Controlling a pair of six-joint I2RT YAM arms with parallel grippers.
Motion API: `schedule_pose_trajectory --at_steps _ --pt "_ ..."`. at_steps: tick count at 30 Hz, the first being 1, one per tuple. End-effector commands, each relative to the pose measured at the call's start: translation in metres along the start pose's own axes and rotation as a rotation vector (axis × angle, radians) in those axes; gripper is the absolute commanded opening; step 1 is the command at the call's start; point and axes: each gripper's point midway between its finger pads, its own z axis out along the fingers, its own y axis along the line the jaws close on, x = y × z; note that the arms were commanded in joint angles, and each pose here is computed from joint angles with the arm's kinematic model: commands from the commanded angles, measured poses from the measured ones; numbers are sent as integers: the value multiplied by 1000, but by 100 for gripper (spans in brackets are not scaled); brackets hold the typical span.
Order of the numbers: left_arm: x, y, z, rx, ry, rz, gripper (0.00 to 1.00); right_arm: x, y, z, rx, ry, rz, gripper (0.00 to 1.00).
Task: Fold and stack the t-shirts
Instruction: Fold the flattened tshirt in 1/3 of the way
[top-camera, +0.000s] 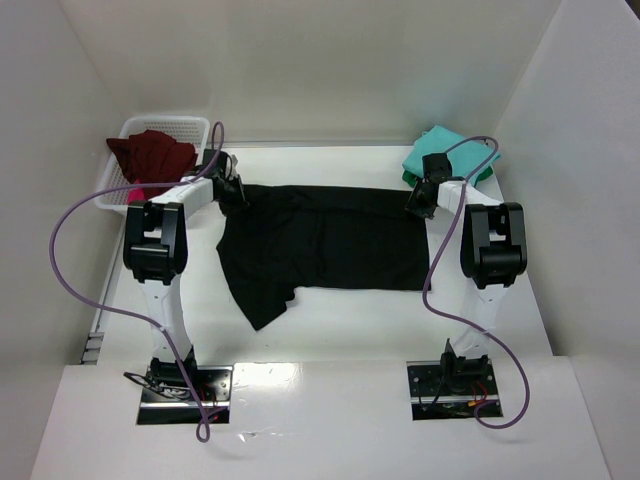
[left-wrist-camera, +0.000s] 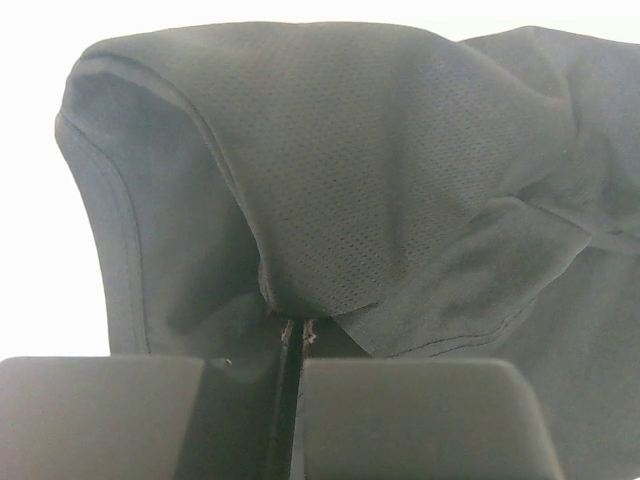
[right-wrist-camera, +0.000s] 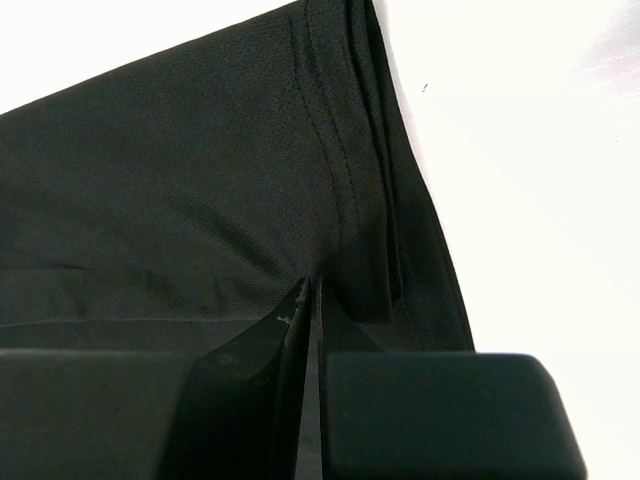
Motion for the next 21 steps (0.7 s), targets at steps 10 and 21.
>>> schedule_pose_trajectory --at_steps 10,21 --pt "-18 16 -31 -61 -35 -17 1 -8 -15 -5 63 -39 -6 6" --pt "-12 -5 -42 55 -14 23 42 -23 -15 -11 34 -64 -7 24"
